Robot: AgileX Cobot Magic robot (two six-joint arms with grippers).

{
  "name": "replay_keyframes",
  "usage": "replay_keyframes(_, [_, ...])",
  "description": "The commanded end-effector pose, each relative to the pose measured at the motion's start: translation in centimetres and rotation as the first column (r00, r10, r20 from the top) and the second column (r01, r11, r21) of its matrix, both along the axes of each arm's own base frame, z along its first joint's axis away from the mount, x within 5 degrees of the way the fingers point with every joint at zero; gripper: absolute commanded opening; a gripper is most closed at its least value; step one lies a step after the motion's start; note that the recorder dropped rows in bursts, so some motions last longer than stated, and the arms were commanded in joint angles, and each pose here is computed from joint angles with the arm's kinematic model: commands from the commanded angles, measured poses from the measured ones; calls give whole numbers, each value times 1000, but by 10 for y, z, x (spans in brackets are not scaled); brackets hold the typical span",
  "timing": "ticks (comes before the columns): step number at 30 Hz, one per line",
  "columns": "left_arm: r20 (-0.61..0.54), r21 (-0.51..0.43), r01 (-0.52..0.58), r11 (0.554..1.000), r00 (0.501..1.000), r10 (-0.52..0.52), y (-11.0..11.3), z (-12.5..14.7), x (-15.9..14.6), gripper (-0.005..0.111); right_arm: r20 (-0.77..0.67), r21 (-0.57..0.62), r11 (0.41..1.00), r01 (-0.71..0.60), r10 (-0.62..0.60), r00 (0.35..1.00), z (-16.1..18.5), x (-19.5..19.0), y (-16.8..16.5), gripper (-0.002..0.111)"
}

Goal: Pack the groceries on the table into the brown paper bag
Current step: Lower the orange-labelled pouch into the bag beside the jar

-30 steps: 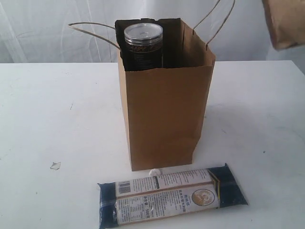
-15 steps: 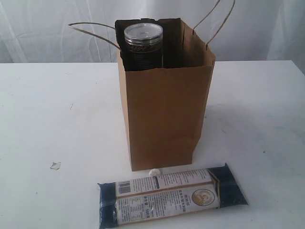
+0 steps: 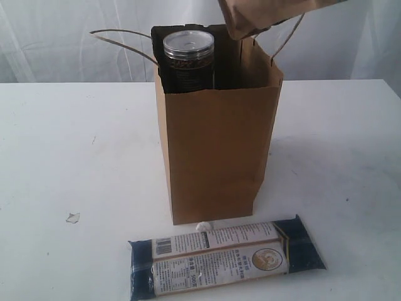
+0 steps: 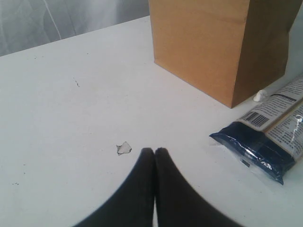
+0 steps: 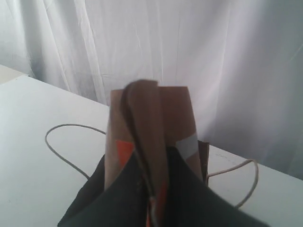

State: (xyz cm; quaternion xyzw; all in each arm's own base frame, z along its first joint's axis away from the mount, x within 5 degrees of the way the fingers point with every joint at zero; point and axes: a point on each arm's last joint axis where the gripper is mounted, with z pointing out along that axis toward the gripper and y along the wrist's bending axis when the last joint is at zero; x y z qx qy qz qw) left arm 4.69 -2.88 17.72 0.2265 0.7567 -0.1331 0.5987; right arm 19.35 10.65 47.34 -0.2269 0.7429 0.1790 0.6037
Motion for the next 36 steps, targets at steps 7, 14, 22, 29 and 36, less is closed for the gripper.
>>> replay_keyframes(7, [-7,-4,-1,1000,1000,1,0,-1,0,0,-19,-50,998,-30,29,999,-14,25,20,0])
replay_keyframes(14, [-7,-4,-1,1000,1000,1,0,-1,0,0,-41,-105,994,-23,19,999,-23,35,23,0])
replay_keyframes(22, [-7,-4,-1,1000,1000,1,0,-1,0,0,-111,-239,971,-11,-16,994,-38,40,20,0])
replay_keyframes(29, [-7,-4,-1,1000,1000,1,0,-1,0,0,-146,-299,954,15,-61,987,-43,40,15,0])
replay_keyframes(36, [-7,-4,-1,1000,1000,1,0,-1,0,0,-119,-387,920,-58,12,993,-45,38,17,0])
